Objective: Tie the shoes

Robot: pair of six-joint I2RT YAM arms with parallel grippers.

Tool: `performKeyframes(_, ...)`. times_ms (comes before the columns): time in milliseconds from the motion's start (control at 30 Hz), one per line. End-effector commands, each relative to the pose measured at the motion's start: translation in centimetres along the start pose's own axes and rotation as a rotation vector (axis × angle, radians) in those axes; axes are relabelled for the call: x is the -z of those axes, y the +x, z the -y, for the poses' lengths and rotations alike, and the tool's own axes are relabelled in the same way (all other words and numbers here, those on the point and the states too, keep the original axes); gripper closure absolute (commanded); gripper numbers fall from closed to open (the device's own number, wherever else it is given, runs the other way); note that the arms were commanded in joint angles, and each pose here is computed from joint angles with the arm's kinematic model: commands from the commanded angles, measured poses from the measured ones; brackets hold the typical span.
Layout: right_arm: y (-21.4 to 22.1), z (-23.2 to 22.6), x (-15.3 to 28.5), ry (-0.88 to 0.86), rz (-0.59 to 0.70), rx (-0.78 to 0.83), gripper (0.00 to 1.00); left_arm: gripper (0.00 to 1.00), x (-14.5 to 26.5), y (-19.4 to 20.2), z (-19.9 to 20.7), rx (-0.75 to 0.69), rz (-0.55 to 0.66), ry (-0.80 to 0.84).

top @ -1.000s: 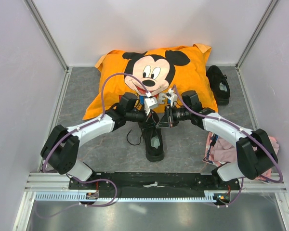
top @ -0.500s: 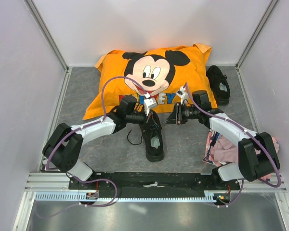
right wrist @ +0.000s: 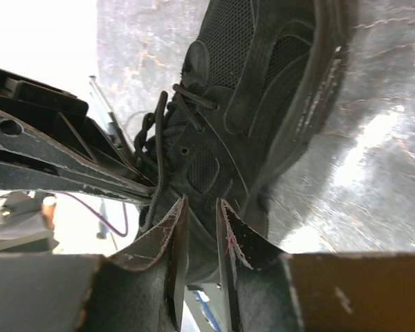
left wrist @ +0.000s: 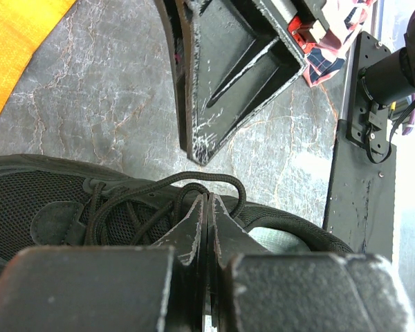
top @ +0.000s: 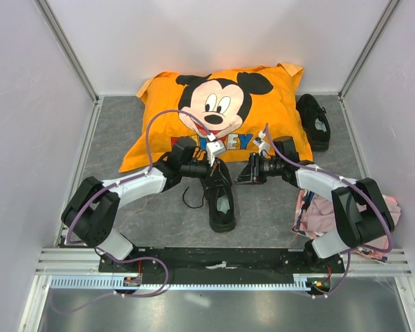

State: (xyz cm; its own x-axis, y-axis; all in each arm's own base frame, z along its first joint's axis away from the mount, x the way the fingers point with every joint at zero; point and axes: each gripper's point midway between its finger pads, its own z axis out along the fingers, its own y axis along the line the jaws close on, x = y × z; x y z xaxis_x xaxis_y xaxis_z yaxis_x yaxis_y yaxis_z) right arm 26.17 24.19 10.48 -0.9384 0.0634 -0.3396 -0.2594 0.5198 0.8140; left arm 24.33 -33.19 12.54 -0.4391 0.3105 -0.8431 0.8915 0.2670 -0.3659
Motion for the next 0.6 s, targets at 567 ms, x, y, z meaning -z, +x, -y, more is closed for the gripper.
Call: performKeyframes(567,-0.5,-2.9,-1.2,-0.193,-0.007,-0.129,0.64,0.98,-0.3,0.7,0.4,0.010,-0.021,0.038)
